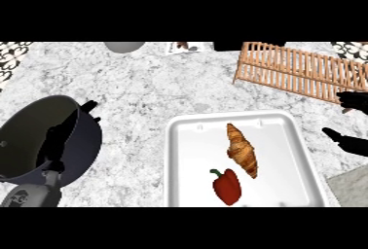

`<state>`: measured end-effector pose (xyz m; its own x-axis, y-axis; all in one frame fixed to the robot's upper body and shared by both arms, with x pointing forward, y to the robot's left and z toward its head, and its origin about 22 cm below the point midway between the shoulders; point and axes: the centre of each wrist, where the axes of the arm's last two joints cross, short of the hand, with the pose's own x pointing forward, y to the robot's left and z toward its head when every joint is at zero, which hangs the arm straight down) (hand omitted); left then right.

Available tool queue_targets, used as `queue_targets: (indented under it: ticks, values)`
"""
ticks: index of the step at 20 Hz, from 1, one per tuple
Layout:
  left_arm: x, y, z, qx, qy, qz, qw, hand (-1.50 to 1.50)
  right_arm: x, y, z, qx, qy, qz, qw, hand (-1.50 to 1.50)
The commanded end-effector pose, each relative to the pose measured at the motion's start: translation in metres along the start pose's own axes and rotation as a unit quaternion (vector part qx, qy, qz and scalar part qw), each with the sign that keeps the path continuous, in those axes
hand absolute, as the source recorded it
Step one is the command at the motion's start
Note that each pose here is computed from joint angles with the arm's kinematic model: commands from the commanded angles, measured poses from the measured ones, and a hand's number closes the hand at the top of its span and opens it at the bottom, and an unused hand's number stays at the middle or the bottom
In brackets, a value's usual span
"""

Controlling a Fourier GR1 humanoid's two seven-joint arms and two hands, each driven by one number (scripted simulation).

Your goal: Pick the croissant from the tray and place it in the tiered shelf

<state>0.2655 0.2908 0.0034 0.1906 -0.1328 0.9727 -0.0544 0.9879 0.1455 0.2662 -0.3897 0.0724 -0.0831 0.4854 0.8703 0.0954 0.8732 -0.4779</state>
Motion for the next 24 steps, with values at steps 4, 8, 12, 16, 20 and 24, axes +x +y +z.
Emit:
queue_targets:
  ticks: [4, 8, 12, 16, 20, 24]
  values:
    - [-0.044, -0.004, 0.020, 0.006, 0.133, 0.048, 0.9899, 0.00, 0.007, 0.004, 0.023, 0.138, -0.022, 0.017, 0.990, -1.50]
    - [-0.039, 0.005, 0.015, 0.007, 0.135, 0.051, 0.9895, 0.00, 0.037, 0.006, 0.028, 0.191, -0.022, 0.035, 0.981, -1.50]
    - [-0.034, 0.025, 0.014, 0.018, 0.133, 0.047, 0.9898, 0.00, 0.079, 0.014, 0.030, 0.214, 0.005, 0.105, 0.971, -1.50]
    - [-0.041, 0.011, 0.018, 0.001, 0.129, 0.051, 0.9903, 0.00, 0.111, 0.029, 0.023, 0.188, 0.050, 0.133, 0.972, -1.50]
    - [-0.044, -0.016, 0.015, -0.004, 0.132, 0.045, 0.9902, 0.00, 0.136, 0.058, 0.028, 0.150, 0.074, 0.142, 0.976, -1.50]
    - [-0.031, -0.006, 0.009, -0.005, 0.137, 0.051, 0.9892, 0.00, 0.151, 0.081, 0.034, 0.138, 0.109, 0.198, 0.964, -1.50]
